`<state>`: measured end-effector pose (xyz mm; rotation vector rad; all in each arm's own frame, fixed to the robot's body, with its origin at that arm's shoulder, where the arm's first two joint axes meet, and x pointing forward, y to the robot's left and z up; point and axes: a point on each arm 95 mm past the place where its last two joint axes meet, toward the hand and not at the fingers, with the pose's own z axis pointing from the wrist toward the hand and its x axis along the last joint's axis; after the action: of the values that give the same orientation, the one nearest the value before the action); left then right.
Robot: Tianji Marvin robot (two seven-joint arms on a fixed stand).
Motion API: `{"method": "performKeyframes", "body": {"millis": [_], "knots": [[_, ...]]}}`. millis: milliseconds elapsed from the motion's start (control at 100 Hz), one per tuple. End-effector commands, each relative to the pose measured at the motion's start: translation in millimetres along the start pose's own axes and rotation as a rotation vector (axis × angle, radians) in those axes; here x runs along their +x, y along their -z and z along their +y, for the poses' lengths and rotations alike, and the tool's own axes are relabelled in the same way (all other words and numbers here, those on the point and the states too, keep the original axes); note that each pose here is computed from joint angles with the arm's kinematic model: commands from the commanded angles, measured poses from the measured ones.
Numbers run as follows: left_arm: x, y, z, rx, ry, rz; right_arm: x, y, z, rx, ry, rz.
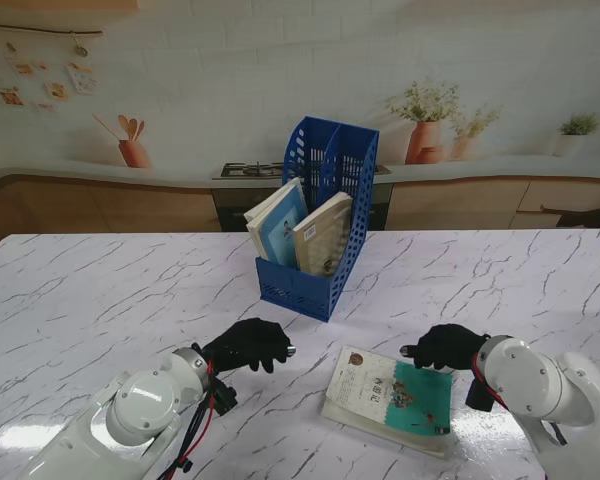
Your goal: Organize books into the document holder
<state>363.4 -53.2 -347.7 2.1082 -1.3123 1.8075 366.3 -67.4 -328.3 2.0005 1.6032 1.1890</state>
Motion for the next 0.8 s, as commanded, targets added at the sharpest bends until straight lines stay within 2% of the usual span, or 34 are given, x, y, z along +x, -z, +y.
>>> {"method": "performKeyframes", "body": {"millis": [0,190,490,580,790], "knots": [[1.3,1.2,12.3,-0.037,0.031,0.029,-4.1,-3.9,-10.4,0.053,-0.004,-0.007],[0.5,-1.6,16.9,-0.083,0.038,0.044,-7.3,-4.6,-18.7,0.11,-0.012,-0.005],[0.3,-6.9,23.8,-0.229,0.057,0.058,2.1,0.9,-20.8,0.091,-0.004,0.032],[1.1,-7.1,27.1,-0.248,0.08,0.063,4.6,2.5,-21.1,0.092,-0.004,0.042],[6.3,-4.2,27.3,-0.252,0.066,0.061,7.6,3.9,-23.2,0.129,-0.014,0.069]]}}
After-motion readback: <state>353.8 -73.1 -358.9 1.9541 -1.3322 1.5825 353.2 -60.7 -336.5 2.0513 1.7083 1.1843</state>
